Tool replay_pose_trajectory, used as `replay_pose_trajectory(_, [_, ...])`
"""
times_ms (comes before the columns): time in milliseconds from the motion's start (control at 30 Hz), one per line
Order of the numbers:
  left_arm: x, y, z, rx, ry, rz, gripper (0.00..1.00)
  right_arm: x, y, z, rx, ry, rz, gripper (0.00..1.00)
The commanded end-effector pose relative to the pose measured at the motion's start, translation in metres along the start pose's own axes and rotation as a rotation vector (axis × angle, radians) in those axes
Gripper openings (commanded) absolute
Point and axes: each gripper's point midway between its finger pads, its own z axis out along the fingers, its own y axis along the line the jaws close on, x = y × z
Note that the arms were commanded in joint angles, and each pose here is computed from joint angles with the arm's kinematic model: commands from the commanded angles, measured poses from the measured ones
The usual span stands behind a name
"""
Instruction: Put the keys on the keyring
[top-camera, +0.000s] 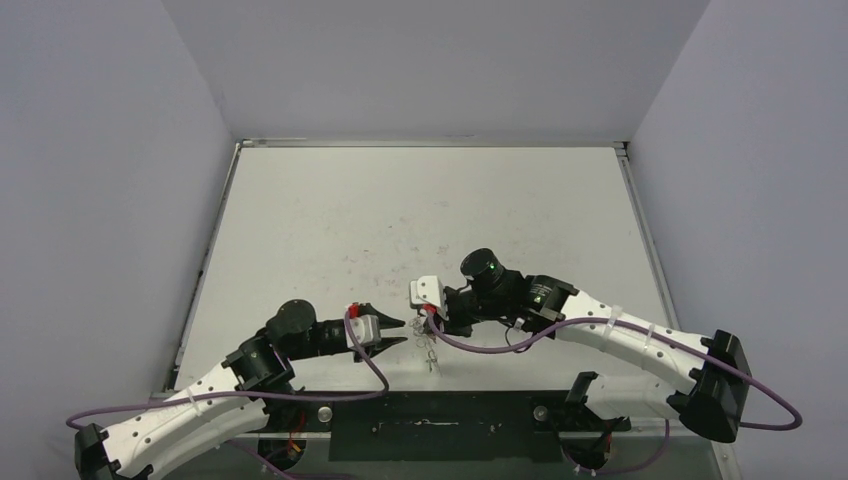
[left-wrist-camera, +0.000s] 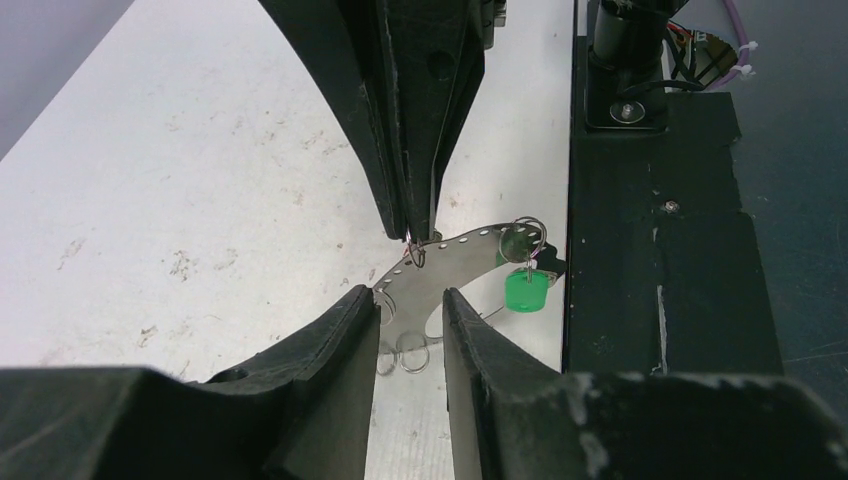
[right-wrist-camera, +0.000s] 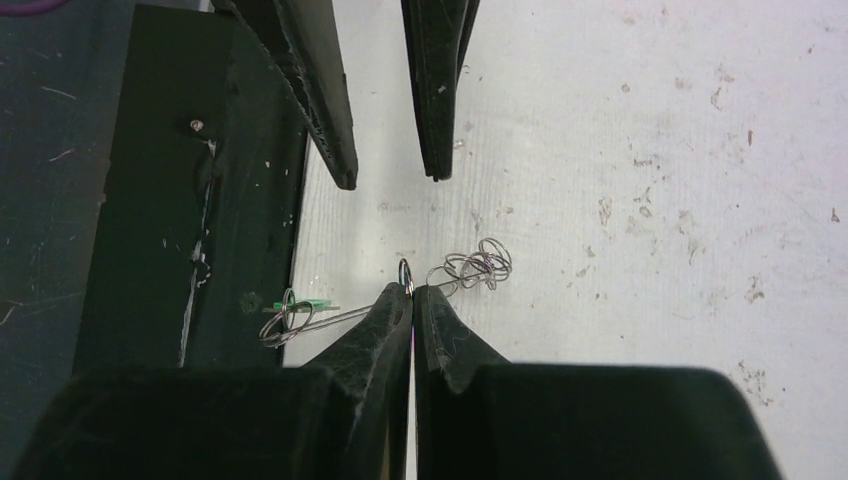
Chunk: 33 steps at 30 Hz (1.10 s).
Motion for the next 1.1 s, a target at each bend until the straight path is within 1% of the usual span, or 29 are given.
replay_pose_trajectory(0, [-0.011, 0.005, -0.001, -0.025, -0.039, 0.018, 0.29, -0.013, -0.011, -0.011, 0.041, 0.056, -0.032, 0.00])
replay_pose_trajectory(133, [-0.012, 0.005, 0.000, -0.027, -0.052, 0.014, 0.29, -0.012, -0.013, -0.013, 0.034, 0.119, -0.009, 0.00])
replay_pose_trajectory(267, [-0.013, 0.006, 0.005, -0.030, -0.080, 0.005, 0.29, -0.014, -0.013, -0.010, 0.012, 0.149, 0.010, 0.00])
replay_pose_trajectory(467, [-0.010, 0.009, 0.014, -0.034, -0.092, -0.019, 0.29, -0.021, -0.008, -0.005, -0.021, 0.135, 0.027, 0.00])
replay_pose_trajectory(633, [-0.008, 0.017, 0.019, -0.071, -0.102, -0.036, 0.30, -0.026, -0.005, -0.005, -0.035, 0.118, 0.028, 0.00])
replay_pose_trajectory(867, [-0.008, 0.015, 0.027, -0.053, -0.138, -0.062, 0.29, -0.030, -0.004, -0.003, -0.033, 0.102, 0.032, 0.00])
replay_pose_trajectory(1067, [-0.004, 0.013, 0.031, -0.034, -0.119, -0.078, 0.29, -0.031, -0.005, -0.002, -0.031, 0.103, 0.031, 0.00])
